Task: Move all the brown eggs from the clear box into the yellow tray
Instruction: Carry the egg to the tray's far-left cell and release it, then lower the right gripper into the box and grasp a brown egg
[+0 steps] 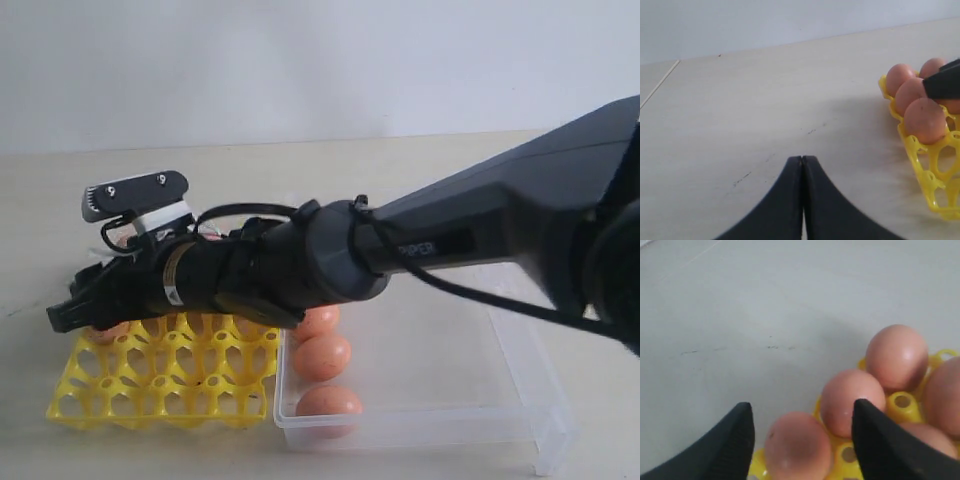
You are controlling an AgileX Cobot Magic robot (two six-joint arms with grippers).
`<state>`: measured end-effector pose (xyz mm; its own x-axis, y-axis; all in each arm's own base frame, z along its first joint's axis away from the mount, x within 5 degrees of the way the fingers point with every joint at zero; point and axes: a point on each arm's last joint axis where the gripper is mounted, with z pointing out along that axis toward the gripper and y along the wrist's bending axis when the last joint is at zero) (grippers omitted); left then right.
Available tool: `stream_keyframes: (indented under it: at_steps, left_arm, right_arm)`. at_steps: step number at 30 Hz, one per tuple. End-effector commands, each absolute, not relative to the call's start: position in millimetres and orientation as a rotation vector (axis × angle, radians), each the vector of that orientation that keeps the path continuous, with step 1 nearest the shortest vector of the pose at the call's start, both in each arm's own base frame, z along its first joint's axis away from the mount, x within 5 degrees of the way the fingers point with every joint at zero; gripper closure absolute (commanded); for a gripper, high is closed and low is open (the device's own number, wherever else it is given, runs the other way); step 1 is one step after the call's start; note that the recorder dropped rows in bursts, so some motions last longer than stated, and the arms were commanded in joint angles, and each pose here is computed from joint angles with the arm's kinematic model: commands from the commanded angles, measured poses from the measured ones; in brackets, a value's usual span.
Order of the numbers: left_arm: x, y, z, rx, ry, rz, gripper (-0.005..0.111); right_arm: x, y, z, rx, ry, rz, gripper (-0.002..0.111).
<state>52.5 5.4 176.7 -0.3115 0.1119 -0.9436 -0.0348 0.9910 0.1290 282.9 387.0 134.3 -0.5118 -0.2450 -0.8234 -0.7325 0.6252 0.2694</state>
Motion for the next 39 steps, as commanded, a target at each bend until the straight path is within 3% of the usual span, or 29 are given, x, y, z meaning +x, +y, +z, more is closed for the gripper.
stream_keyframes:
  at_steps: [1, 4, 10, 12, 19, 23, 39]
  left_arm:
    - [52.4, 5.0, 179.2, 0.055, 1.863, 0.136, 0.107]
    - [52.4, 5.0, 179.2, 0.055, 1.863, 0.136, 0.107]
    - [52.4, 5.0, 179.2, 0.055, 1.863, 0.136, 0.107]
    - [52.4, 5.0, 179.2, 0.055, 1.863, 0.136, 0.107]
    - [52.4, 5.0, 179.2, 0.055, 1.863, 0.136, 0.107]
    - [52.4, 5.0, 179.2, 0.055, 1.863, 0.136, 0.107]
    - [52.4, 5.0, 179.2, 0.055, 1.863, 0.136, 0.107]
  right_arm:
    - [283.2, 360.0, 207.5, -0.922, 2.009, 0.498, 0.080]
    - [288.7, 316.0, 230.3, -1.009, 2.184, 0.231, 0.107]
    - [304.4, 257.7, 216.4, -0.803, 2.578, 0.130, 0.108]
    - [301.3, 249.4, 204.8, -0.807, 2.622, 0.154, 0.105]
    - [289.0, 242.5, 174.1, -0.846, 2.608, 0.254, 0.063]
    - [292.1, 240.3, 170.1, -0.809, 2.563, 0.276, 0.051]
    - [303.5, 239.3, 141.1, -0.746, 2.579, 0.273, 0.049]
